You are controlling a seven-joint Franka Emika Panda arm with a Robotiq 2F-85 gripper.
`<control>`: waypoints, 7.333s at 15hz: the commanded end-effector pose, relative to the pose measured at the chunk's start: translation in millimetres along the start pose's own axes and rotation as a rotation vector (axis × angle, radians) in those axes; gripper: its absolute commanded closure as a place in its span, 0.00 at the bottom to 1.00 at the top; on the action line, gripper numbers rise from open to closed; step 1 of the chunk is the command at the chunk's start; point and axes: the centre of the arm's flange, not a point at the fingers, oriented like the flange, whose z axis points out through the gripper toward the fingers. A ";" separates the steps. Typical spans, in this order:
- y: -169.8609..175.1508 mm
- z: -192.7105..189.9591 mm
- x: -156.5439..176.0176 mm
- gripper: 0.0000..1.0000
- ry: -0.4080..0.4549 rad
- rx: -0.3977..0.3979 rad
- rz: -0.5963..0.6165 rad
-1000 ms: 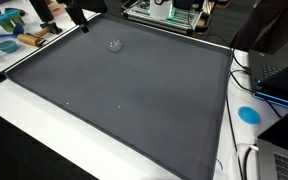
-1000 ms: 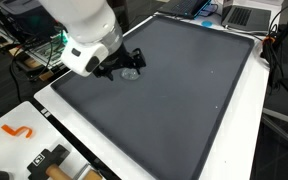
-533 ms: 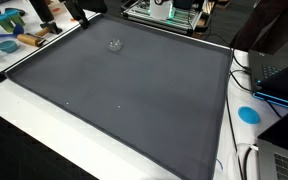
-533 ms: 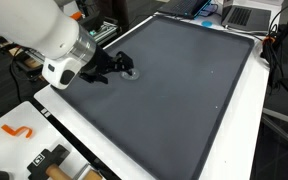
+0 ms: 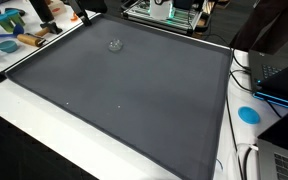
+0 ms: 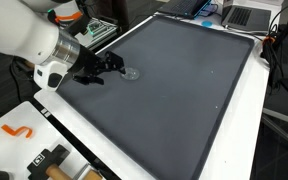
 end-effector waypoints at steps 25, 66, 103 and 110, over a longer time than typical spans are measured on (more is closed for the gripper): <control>-15.5 -14.5 -51.7 0.00 -0.047 0.042 -0.218; -101.8 90.9 -82.7 0.00 0.131 -0.347 0.274; -74.5 131.8 -83.5 1.00 0.194 -0.349 0.308; -74.9 130.9 -83.5 0.99 0.189 -0.349 0.316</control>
